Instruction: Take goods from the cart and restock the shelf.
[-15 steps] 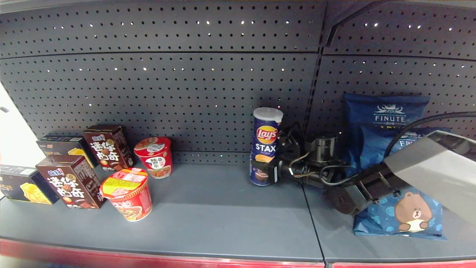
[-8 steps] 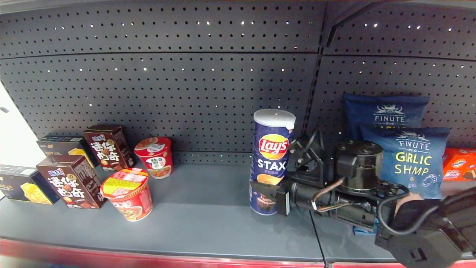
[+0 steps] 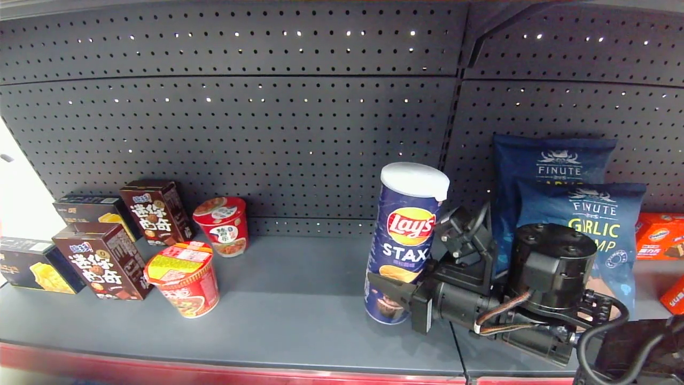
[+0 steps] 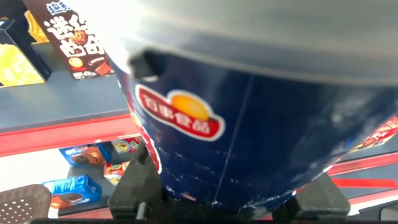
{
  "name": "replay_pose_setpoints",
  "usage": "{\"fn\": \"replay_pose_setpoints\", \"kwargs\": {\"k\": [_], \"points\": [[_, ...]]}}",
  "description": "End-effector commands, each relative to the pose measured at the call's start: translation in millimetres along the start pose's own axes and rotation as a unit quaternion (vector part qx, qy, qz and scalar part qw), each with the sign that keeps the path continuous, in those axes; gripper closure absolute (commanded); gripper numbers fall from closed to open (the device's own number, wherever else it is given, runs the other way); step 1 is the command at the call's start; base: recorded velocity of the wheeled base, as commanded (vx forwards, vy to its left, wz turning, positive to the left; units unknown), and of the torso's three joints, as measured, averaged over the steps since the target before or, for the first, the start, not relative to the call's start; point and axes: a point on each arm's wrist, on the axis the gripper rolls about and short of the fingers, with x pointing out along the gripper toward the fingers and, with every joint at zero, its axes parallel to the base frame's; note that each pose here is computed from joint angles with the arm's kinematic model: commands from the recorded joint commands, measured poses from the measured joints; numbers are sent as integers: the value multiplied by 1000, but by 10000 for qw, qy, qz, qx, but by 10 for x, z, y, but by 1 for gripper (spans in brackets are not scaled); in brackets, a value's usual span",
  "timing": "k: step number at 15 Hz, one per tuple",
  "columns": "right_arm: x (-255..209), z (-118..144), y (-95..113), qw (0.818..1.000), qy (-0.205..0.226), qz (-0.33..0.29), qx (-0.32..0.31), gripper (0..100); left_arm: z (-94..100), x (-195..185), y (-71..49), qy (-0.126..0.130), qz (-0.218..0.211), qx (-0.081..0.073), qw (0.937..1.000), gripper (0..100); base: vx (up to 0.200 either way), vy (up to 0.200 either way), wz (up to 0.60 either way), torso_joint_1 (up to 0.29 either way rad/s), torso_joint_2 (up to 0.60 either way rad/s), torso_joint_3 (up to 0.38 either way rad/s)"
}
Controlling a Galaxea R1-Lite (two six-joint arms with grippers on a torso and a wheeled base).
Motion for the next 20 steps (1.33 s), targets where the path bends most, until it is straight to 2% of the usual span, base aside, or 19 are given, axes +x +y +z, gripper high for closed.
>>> {"fn": "replay_pose_setpoints", "kwargs": {"k": [1,6,11,20], "points": [[78,-173,-19,9998,209,6,28,100,1,-20,2,-76,21,-5,10000,100,0,0,0,0,0,0],[274,-401,-46,9993,377,4,50,100,33,-29,3,-114,21,-6,9999,100,0,0,0,0,0,0],[331,-522,-137,9983,557,-110,90,100,44,-37,5,-145,43,-16,9999,100,0,0,0,0,0,0],[310,-537,-114,9983,575,-86,49,100,18,-29,4,-107,59,-38,9999,100,0,0,0,0,0,0]]}}
